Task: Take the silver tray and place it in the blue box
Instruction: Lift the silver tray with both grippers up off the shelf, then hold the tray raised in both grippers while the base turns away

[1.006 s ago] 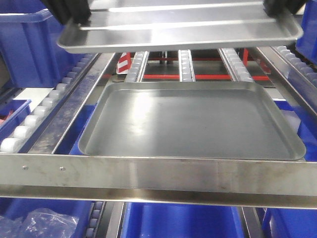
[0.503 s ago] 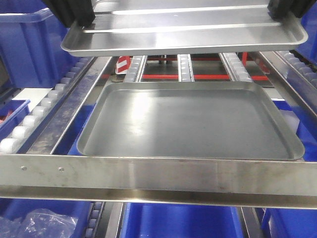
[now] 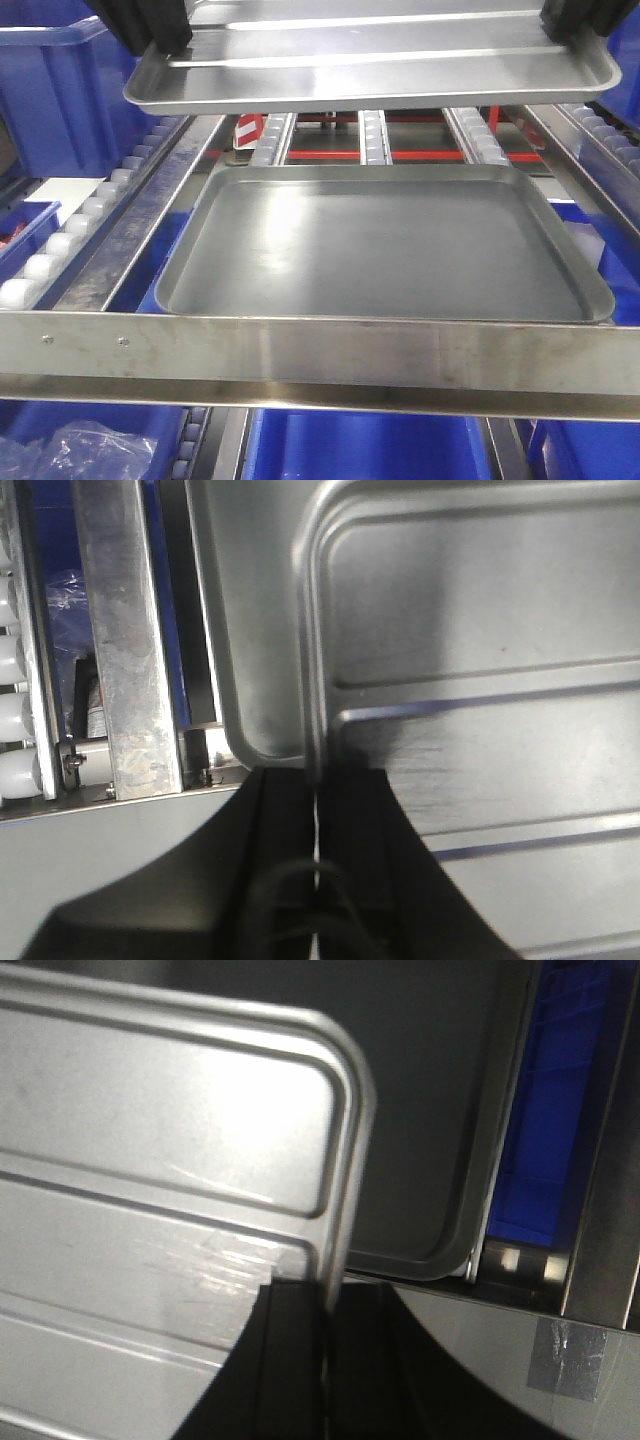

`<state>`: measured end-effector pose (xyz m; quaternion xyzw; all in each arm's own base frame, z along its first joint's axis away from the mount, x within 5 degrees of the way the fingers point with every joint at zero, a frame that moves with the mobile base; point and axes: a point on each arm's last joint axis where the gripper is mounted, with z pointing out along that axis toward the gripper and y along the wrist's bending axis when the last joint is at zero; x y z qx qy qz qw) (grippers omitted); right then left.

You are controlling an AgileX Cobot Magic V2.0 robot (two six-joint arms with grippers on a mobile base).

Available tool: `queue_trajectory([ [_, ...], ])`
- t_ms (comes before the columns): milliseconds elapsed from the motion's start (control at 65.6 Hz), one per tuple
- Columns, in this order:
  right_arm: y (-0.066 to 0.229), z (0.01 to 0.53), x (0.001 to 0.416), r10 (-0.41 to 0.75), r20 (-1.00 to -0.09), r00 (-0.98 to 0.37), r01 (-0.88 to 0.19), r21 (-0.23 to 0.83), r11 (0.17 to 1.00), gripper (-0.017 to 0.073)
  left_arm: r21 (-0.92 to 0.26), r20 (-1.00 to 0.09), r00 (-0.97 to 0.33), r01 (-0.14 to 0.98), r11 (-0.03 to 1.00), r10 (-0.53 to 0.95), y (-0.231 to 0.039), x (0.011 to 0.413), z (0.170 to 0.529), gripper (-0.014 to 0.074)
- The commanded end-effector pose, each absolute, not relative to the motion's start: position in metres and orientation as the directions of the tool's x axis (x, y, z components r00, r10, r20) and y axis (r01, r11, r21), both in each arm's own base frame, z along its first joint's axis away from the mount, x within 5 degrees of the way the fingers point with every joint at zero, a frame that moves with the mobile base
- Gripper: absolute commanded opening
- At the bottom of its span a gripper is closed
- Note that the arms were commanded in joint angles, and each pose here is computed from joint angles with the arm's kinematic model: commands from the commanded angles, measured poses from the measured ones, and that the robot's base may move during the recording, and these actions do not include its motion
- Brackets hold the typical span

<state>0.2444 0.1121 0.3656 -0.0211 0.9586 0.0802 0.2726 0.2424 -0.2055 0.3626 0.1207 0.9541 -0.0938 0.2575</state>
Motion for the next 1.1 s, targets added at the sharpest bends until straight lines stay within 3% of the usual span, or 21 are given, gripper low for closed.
queue_trajectory([
  [0,0.106,0.3877,0.243,-0.01,-0.639,-0.769,-0.115,0.123,0.986,0.0057,-0.08,-0.565,-0.793,0.328,0.941,0.228,-0.2016,0.2364,0.3784,-0.0105],
  [1082,0.106,0.3877,0.243,-0.01,-0.639,-0.769,-0.115,0.123,0.986,0.0057,-0.08,-0.565,-0.793,0.328,0.941,0.228,-0.2016,0.2364,0.3784,-0.0105],
])
